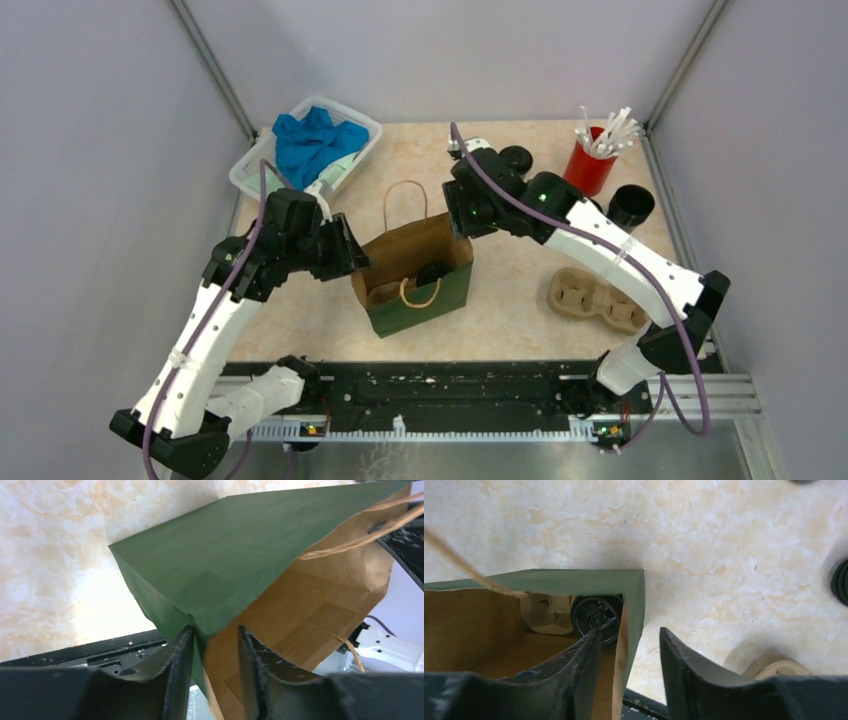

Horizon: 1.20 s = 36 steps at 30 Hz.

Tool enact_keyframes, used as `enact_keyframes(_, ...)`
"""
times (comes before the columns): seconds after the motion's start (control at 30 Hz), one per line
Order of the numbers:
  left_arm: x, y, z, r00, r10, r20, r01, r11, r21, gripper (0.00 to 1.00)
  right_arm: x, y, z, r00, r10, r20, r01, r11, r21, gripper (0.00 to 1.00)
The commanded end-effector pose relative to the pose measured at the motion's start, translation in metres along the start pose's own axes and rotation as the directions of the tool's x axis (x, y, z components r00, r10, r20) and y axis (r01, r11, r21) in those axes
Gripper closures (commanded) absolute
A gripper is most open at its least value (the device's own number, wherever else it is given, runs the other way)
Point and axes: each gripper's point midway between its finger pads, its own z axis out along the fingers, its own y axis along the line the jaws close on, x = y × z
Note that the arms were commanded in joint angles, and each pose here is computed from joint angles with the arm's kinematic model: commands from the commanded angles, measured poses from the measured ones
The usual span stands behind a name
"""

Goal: Pack the takeout coffee
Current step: Place the coffee cup on the cup tray, then adjust the takeout bag at the center of the board.

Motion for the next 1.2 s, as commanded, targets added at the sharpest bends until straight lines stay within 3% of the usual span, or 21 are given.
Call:
enact_keyframes(0.0, 0.002, -0.015, -0.013, 1.000, 0.006, 0.022, -0.008, 0.995, 0.098, 0.50, -0.032, 0.004, 0.004, 0.988, -0.124, 0.089, 0.125, 0.992, -0.004, 0.60)
enact_keyframes(0.13, -0.007, -0.016, -0.030, 0.995, 0.067, 0.073, -0.072, 0.994, 0.079, 0.35, -0.035, 0.006, 0.013, 0.965, -0.251, 0.075, 0.253, 0.968, -0.011, 1.00)
enact_keyframes(0.4, -0.049, -0.017, -0.057, 0.958, 0.250, 0.138, -0.245, 0.968, -0.056, 0.28, -0.054, 0.015, 0.044, 0.860, -0.485, 0.158, 0.503, 0.858, -0.108, 1.00)
enact_keyframes(0.5, -0.056, -0.014, -0.048, 0.950, 0.296, 0.096, -0.287, 0.953, -0.098, 0.46, -0.056, 0.026, 0.052, 0.782, -0.585, 0.217, 0.620, 0.767, -0.164, 1.00)
enact_keyframes(0.6, -0.060, -0.014, -0.037, 0.950, 0.303, 0.073, -0.294, 0.949, -0.115, 0.37, -0.062, 0.029, 0.058, 0.745, -0.615, 0.257, 0.663, 0.723, -0.194, 1.00)
enact_keyframes(0.77, -0.045, -0.041, -0.014, 0.947, 0.320, 0.039, -0.322, 0.943, 0.088, 0.22, -0.070, 0.042, 0.073, 0.684, -0.678, 0.269, 0.729, 0.647, -0.223, 1.00)
enact_keyframes(1.0, -0.029, -0.042, 0.011, 0.957, 0.289, -0.015, -0.283, 0.946, 0.158, 0.23, -0.078, 0.052, 0.080, 0.653, -0.696, 0.299, 0.757, 0.606, -0.245, 0.99)
enact_keyframes(1.17, -0.009, -0.058, 0.015, 0.970, 0.233, -0.066, -0.204, 0.935, 0.289, 0.26, -0.084, 0.055, 0.089, 0.646, -0.702, 0.300, 0.763, 0.603, -0.233, 0.86)
